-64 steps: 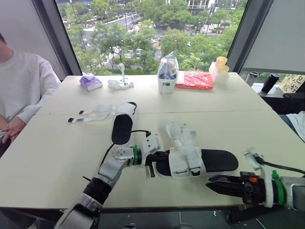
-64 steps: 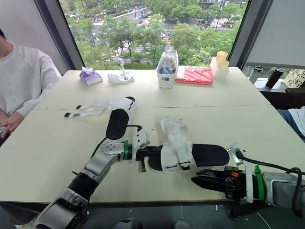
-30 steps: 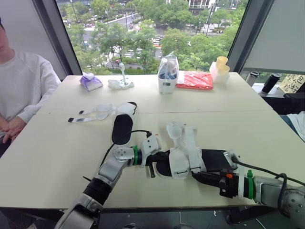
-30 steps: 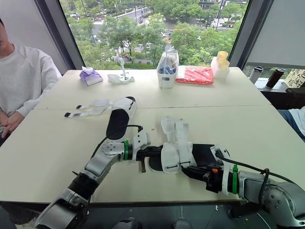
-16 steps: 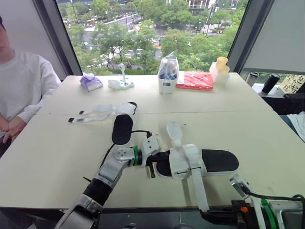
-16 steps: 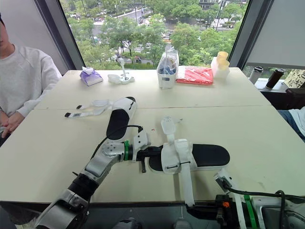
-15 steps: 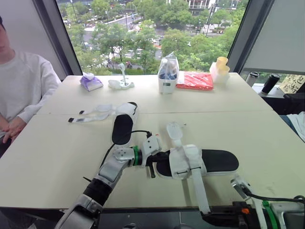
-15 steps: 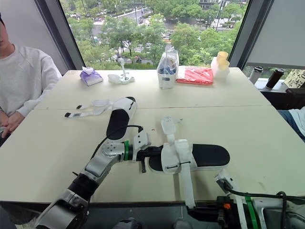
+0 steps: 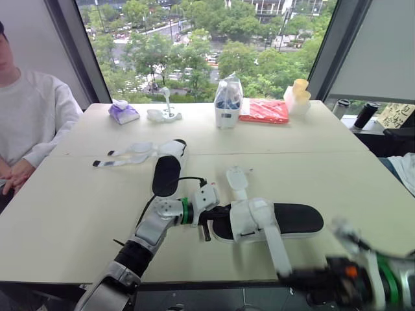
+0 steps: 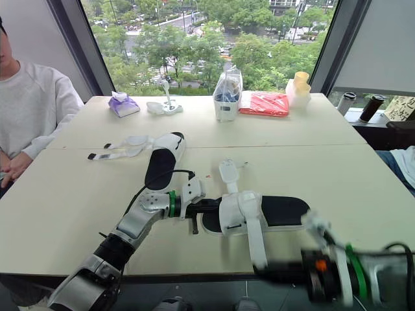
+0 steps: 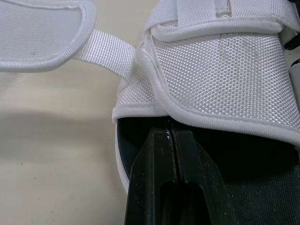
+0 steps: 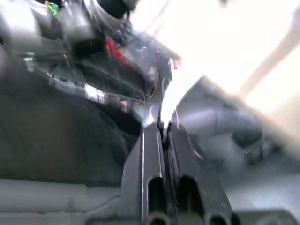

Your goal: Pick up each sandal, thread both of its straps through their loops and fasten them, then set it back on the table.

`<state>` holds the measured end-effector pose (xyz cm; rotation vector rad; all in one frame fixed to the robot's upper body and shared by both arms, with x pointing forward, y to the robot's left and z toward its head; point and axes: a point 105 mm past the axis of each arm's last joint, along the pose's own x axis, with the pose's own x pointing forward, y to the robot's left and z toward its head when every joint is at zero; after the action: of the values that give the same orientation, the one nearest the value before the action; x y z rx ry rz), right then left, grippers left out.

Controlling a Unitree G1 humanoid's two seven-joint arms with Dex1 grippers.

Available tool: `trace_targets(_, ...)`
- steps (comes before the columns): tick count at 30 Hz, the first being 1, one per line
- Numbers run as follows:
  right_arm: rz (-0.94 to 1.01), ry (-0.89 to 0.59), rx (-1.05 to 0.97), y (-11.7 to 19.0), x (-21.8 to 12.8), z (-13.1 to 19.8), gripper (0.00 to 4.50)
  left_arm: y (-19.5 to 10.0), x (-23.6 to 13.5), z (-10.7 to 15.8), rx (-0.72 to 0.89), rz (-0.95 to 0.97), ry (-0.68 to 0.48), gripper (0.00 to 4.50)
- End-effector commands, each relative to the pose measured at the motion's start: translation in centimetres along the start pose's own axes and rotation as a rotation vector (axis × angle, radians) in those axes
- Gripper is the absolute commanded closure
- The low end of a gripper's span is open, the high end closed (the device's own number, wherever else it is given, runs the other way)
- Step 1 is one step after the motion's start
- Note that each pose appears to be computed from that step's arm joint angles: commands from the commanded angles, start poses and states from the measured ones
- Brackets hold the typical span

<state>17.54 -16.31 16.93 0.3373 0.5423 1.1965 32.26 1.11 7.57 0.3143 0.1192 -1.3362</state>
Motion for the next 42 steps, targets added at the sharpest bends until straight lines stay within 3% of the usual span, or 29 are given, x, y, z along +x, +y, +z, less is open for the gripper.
trace_targets(1,0.039,-0.173,0.052,-0.7,0.8,2.8,4.45,-0.9,0.1,-3.2,-0.056,-0.023,0.112,4.5)
trace_targets(6,-0.055,-0.27,0.153,-5.2,2.6,4.2,4.45,-1.1,0.0,-3.3,-0.057,-0.019,0.113,4.5)
trace_targets(17,-0.179,-0.315,0.238,-10.5,3.3,6.7,4.45,-1.0,-0.3,-3.4,-0.07,0.022,0.11,4.5)
trace_targets(20,-0.252,-0.274,0.234,-11.6,3.2,6.0,3.48,-0.9,-0.4,-3.5,-0.07,0.033,0.108,4.5)
trace_targets(23,-0.259,-0.325,0.227,-11.7,2.4,7.0,1.99,-0.9,-0.4,-3.4,-0.075,0.042,0.105,4.5)
trace_targets(27,-0.28,-0.384,0.099,-11.2,0.8,9.5,1.99,-1.0,-0.4,-3.5,-0.082,0.046,0.103,4.5)
trace_targets(34,-0.399,-0.174,-0.135,-14.1,1.1,9.7,1.99,-1.3,-0.2,-3.5,-0.08,0.029,0.104,4.5)
trace_targets(42,-0.322,-0.056,-0.13,-16.4,3.3,8.9,1.99,-1.1,-0.1,-3.4,-0.075,0.039,0.102,4.5)
